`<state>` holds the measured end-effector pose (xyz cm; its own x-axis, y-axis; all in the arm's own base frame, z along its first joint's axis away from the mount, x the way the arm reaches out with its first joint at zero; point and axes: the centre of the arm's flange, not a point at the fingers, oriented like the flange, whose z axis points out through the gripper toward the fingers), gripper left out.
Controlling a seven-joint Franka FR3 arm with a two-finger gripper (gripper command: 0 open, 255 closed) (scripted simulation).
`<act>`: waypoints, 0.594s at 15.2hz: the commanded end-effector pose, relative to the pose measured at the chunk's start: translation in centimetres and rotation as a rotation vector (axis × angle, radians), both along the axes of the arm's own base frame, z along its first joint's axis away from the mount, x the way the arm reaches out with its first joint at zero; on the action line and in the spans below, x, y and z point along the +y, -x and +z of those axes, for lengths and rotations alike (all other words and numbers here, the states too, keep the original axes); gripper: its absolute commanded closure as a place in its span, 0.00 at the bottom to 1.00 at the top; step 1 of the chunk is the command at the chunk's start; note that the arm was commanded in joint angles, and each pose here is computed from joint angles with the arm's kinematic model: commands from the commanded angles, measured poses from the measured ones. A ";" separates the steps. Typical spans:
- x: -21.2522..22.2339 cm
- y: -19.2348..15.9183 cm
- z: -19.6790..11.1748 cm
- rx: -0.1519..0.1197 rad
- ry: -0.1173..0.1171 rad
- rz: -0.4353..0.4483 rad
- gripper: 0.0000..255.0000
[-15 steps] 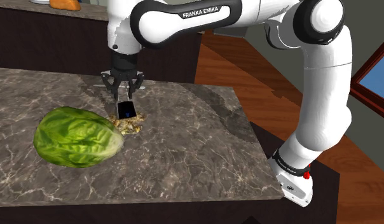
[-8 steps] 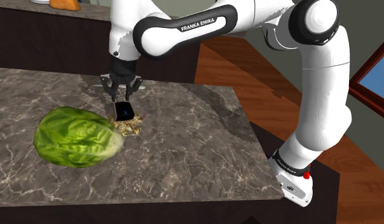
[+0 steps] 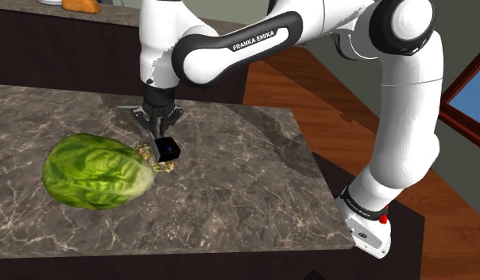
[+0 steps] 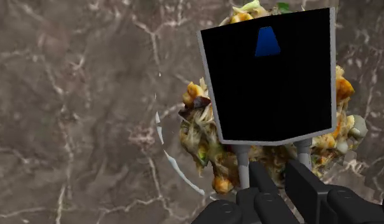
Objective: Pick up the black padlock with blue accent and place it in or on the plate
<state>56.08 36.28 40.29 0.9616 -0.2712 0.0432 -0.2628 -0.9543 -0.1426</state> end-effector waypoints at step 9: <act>1.2 2.7 -1.1 -0.095 0.058 0.022 0.00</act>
<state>53.15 37.44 39.64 0.9580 -0.2449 0.1492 -0.2299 -0.9669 -0.1106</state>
